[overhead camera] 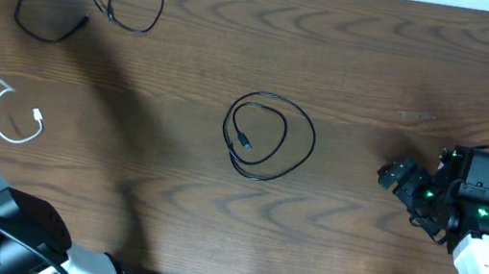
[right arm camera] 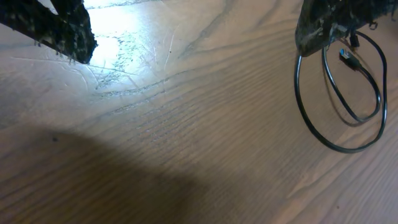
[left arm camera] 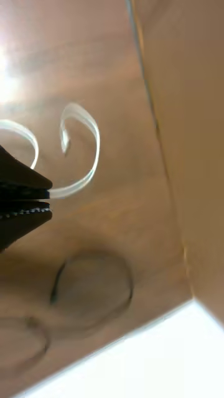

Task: Untangle cables
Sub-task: 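Carry the white cable to the far left edge with the left gripper, then lay the white cable down at the far left and adjust it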

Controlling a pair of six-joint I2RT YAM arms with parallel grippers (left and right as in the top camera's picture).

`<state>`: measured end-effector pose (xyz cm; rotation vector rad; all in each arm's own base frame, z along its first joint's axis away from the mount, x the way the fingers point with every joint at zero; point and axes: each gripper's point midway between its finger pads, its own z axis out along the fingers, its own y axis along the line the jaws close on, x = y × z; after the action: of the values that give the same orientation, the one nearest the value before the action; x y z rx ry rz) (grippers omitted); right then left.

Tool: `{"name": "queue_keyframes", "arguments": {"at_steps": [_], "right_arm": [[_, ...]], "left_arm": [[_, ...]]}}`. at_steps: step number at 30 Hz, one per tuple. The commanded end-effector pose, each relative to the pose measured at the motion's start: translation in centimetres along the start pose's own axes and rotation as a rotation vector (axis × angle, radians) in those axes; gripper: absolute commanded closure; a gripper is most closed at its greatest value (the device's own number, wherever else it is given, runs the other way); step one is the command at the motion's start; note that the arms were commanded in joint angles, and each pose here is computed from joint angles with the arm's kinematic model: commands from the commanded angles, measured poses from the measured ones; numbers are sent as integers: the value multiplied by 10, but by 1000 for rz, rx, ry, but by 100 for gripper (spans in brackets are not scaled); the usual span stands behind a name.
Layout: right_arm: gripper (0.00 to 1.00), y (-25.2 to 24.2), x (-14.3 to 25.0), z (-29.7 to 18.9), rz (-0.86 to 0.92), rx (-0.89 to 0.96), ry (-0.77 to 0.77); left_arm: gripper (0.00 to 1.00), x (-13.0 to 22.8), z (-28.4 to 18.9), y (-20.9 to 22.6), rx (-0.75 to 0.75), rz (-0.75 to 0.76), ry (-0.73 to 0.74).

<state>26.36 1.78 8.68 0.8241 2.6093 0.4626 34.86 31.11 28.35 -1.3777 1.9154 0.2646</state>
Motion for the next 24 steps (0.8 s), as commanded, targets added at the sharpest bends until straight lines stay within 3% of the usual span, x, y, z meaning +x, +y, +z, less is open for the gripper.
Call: {"name": "queue_keyframes", "arguments": {"at_steps": [1, 4, 8, 14, 19, 24], "right_arm": [[1, 3, -5, -4, -13, -7, -20], [1, 3, -5, -4, -13, -7, -20], [1, 3, -5, -4, -13, -7, -20], [1, 3, -5, -4, -13, -7, -20], [1, 3, -5, -4, -13, -7, -20], [1, 3, -5, -4, -13, -7, -20]], "left_arm": [[93, 19, -7, -59, 330, 16, 128], [93, 22, -11, -74, 418, 20, 153], [93, 22, -9, -69, 401, 95, 136], [93, 15, 22, -13, 65, 108, 68], [93, 38, 68, -11, 36, 129, 145], [93, 37, 100, -16, 52, 288, 116]]}}
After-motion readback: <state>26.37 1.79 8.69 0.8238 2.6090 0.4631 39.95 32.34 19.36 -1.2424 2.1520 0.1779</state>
